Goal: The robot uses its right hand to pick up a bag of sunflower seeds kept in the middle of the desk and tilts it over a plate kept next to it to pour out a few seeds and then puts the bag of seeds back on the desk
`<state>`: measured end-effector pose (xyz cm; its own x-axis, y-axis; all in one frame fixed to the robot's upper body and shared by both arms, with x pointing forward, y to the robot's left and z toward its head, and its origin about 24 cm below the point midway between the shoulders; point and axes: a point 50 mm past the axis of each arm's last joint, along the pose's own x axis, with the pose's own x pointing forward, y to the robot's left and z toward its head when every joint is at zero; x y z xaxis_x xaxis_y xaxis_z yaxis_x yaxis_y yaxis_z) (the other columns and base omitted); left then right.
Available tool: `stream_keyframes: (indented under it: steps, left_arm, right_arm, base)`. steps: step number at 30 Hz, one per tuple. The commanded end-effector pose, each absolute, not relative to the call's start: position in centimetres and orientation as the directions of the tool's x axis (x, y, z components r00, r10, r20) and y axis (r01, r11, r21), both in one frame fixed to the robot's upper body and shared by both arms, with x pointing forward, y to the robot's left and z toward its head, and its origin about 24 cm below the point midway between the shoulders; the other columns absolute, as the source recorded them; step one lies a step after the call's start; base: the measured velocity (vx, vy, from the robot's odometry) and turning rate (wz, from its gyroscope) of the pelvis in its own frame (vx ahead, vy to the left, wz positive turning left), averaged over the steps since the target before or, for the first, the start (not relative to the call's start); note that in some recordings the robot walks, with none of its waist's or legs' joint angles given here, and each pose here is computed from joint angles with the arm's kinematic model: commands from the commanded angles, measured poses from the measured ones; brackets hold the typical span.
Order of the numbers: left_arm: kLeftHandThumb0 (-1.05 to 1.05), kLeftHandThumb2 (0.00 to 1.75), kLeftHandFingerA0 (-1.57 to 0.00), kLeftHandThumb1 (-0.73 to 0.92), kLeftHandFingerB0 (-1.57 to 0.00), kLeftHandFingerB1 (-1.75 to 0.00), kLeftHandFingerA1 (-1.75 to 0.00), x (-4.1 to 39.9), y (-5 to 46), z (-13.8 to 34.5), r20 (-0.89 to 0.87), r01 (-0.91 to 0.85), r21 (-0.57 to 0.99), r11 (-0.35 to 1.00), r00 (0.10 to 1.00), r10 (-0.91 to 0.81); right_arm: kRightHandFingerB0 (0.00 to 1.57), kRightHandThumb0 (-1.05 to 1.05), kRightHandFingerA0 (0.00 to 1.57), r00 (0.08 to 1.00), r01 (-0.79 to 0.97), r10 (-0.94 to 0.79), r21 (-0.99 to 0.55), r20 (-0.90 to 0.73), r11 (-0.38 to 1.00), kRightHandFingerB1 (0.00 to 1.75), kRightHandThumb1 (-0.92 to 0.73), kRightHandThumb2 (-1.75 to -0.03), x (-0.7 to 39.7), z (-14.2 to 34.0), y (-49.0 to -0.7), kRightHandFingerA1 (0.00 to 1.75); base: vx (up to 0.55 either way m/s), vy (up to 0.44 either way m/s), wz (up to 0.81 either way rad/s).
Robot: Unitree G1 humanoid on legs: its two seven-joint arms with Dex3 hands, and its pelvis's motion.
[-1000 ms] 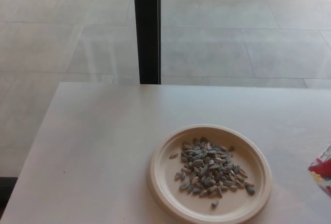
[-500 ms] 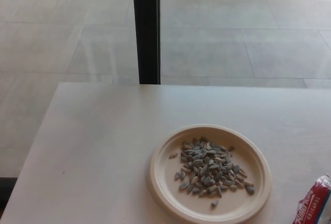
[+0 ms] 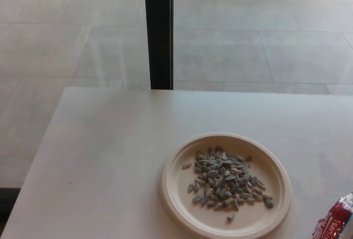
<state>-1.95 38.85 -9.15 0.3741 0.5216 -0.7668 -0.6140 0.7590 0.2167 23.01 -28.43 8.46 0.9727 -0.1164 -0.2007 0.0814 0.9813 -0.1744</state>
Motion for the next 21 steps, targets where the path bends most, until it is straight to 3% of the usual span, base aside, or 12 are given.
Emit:
stream_keyframes:
  steps: [1,6,7,8,12,13,15,16,17,18,20,21]
  left_arm:
    - [-0.76,0.64,-0.52,0.80,-0.41,-0.36,-0.52,-2.2,39.1,-8.9,-0.764,-0.600,0.243,0.762,0.365,0.532]
    - [-0.75,0.63,-0.52,0.78,-0.42,-0.38,-0.52,-2.5,39.1,-9.0,-0.767,-0.607,0.241,0.758,0.360,0.532]
    - [-0.79,1.02,-0.49,0.62,-0.33,-0.51,-0.62,-2.5,39.0,-9.0,-0.767,-0.607,0.245,0.756,0.355,0.534]
    - [-0.78,0.63,-0.51,0.77,-0.39,-0.36,-0.52,-2.6,39.0,-8.9,-0.767,-0.606,0.243,0.758,0.358,0.532]
    - [-0.78,0.63,-0.53,0.76,-0.42,-0.37,-0.52,-2.7,39.0,-9.0,-0.768,-0.609,0.249,0.753,0.350,0.537]
    - [-0.80,0.63,-0.52,0.76,-0.41,-0.37,-0.53,-2.6,39.1,-9.0,-0.767,-0.608,0.251,0.753,0.350,0.538]
    - [-0.80,0.63,-0.51,0.76,-0.42,-0.38,-0.53,-2.5,38.9,-9.1,-0.769,-0.606,0.240,0.758,0.358,0.530]
    - [-0.81,0.63,-0.50,0.74,-0.41,-0.37,-0.52,-2.7,39.0,-9.0,-0.772,-0.611,0.231,0.757,0.358,0.525]
    - [-0.81,0.62,-0.50,0.73,-0.42,-0.38,-0.52,-2.8,39.0,-9.0,-0.773,-0.619,0.225,0.753,0.357,0.525]
    - [-0.81,0.63,-0.50,0.76,-0.40,-0.36,-0.52,-2.9,39.0,-8.9,-0.772,-0.619,0.226,0.752,0.357,0.526]
    - [-0.80,0.63,-0.50,0.76,-0.41,-0.37,-0.52,-3.0,39.0,-8.9,-0.772,-0.616,0.228,0.754,0.357,0.526]
    - [-0.80,0.63,-0.51,0.76,-0.40,-0.36,-0.52,-3.0,38.9,-9.0,-0.773,-0.619,0.228,0.752,0.354,0.526]
  right_arm:
    - [0.00,-1.05,0.00,0.970,0.145,-0.179,-0.200,-0.164,0.969,0.00,-0.67,-0.98,23.5,10.2,-30.3,0.21]
    - [0.00,-1.03,0.00,0.978,0.116,-0.152,-0.233,-0.143,0.966,0.00,-0.67,-0.97,24.1,11.3,-30.7,0.19]
    - [0.00,-1.04,0.00,0.981,0.097,-0.137,-0.272,-0.134,0.958,0.00,-0.67,-0.98,24.5,11.7,-30.6,0.18]
    - [0.00,-1.04,0.00,0.982,0.092,-0.135,-0.289,-0.132,0.953,0.00,-0.67,-0.99,24.7,11.9,-30.6,0.18]
    - [0.00,-1.02,0.00,0.986,0.074,-0.120,-0.337,-0.117,0.938,0.00,-0.67,-1.00,24.9,12.8,-30.9,0.20]
    - [0.00,-0.86,0.00,0.987,0.073,-0.119,-0.351,-0.111,0.933,0.00,-0.76,-0.63,25.1,13.3,-31.2,0.00]
    - [0.00,-0.85,0.00,0.987,0.084,-0.124,-0.331,-0.103,0.940,0.00,-0.74,-0.63,25.1,13.8,-31.8,0.00]
    - [0.00,-0.79,0.00,0.984,0.116,-0.158,-0.369,-0.085,0.922,0.00,-0.70,-0.75,24.6,15.4,-33.5,0.00]
    - [0.00,-0.80,0.00,0.980,0.132,-0.179,-0.387,-0.087,0.912,0.00,-0.70,-0.77,24.2,15.9,-34.5,0.00]
    - [0.00,-1.01,0.00,0.971,0.171,-0.222,-0.399,-0.085,0.901,0.00,-0.67,-0.97,23.5,16.4,-35.8,0.18]
    - [0.00,-1.00,0.00,0.953,0.241,-0.295,-0.415,-0.069,0.877,0.00,-0.66,-0.96,22.1,17.2,-38.0,0.22]
    - [0.00,-0.81,0.00,0.948,0.259,-0.312,-0.413,-0.064,0.873,0.00,-0.65,-0.79,21.5,17.5,-38.9,0.00]
  base:
    - [0.00,0.000,0.00]
    - [0.00,0.000,0.00]
    - [0.00,0.000,0.00]
    - [0.00,0.000,0.00]
    - [0.00,0.000,0.00]
    - [0.00,0.000,0.00]
    - [0.00,0.000,0.00]
    - [0.00,0.000,0.00]
    - [0.00,0.000,0.00]
    - [0.00,0.000,0.00]
    - [0.00,0.000,0.00]
    - [0.00,0.000,0.00]
